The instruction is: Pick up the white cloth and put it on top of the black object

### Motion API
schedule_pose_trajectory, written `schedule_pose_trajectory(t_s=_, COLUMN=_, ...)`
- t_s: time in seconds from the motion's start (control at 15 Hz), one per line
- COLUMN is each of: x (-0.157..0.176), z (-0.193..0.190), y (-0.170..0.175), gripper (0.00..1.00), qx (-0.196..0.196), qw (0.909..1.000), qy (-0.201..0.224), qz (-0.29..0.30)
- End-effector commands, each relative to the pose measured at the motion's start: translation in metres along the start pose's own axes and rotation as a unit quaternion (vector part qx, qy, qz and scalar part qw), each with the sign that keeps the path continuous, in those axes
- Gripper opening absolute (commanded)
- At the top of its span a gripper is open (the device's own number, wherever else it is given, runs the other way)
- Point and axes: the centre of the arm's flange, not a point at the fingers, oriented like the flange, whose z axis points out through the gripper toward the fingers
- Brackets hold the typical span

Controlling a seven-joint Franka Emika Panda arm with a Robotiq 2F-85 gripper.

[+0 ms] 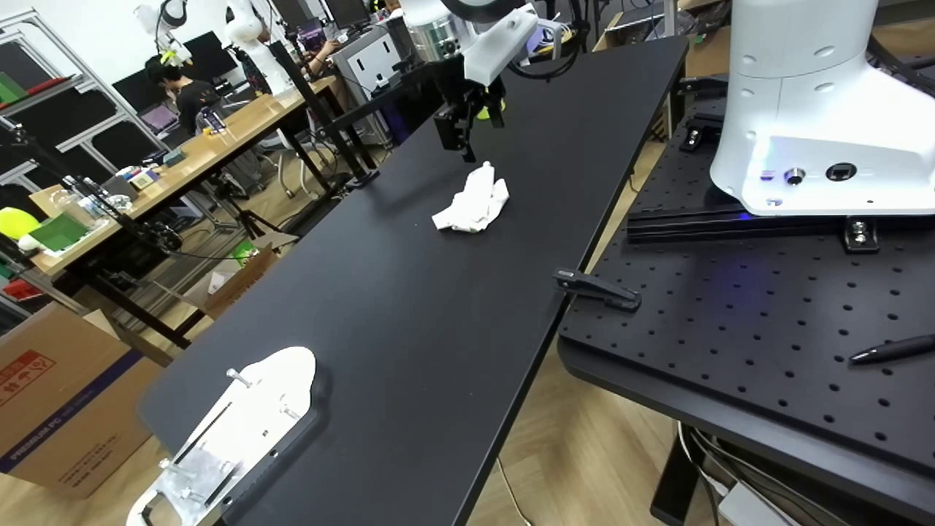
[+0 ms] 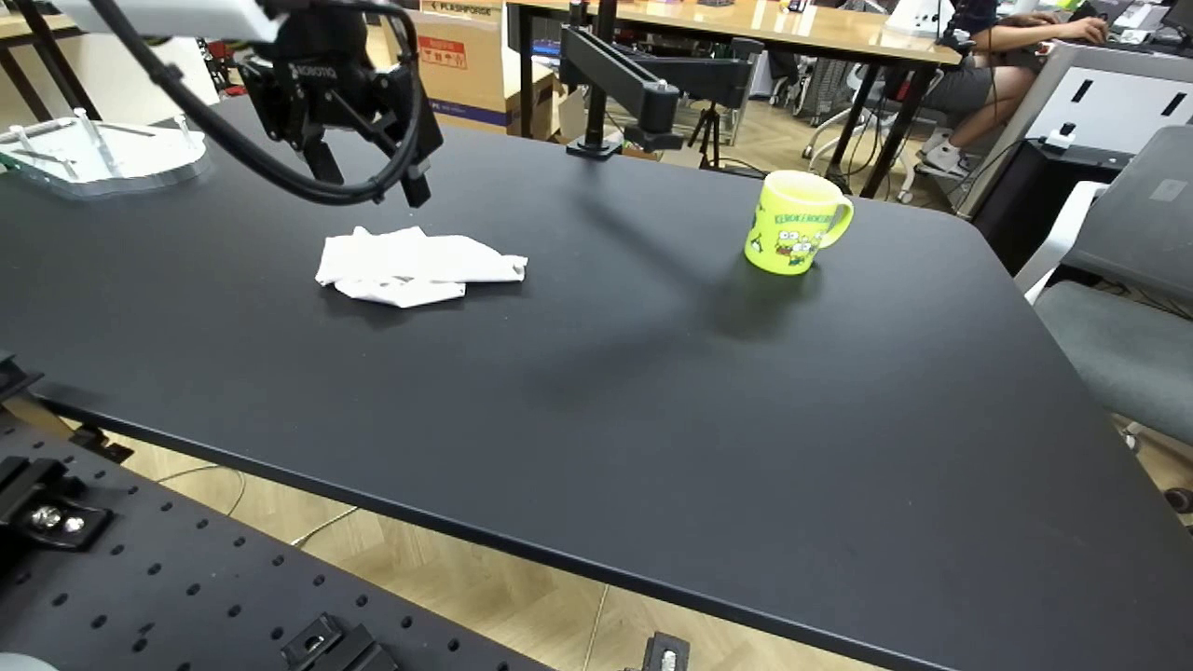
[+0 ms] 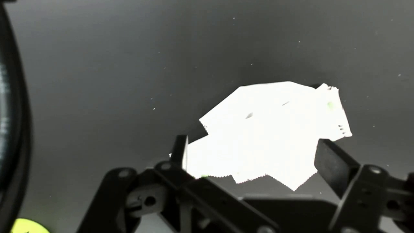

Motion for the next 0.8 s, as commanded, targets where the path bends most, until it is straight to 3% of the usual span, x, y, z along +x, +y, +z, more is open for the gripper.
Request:
schedule_pose_trajectory(t_s=0.0, x=0.005, z=0.036, y=-0.02, gripper=1.0, qx=-0.011, qw=0.9987, qy=0.014, qz=0.048)
schedule_pose_trajectory(t_s=0.4, x=0.027, z=0.058, y=-0.029, gripper=1.0, qx=-0.022, qw=0.9942, qy=0.041, qz=0.097)
schedule_pose_trajectory(t_s=0.73, x=0.03, z=0.085, y=-0.045, gripper=1.0, qx=-0.011, qw=0.9949, qy=-0.001, qz=0.101)
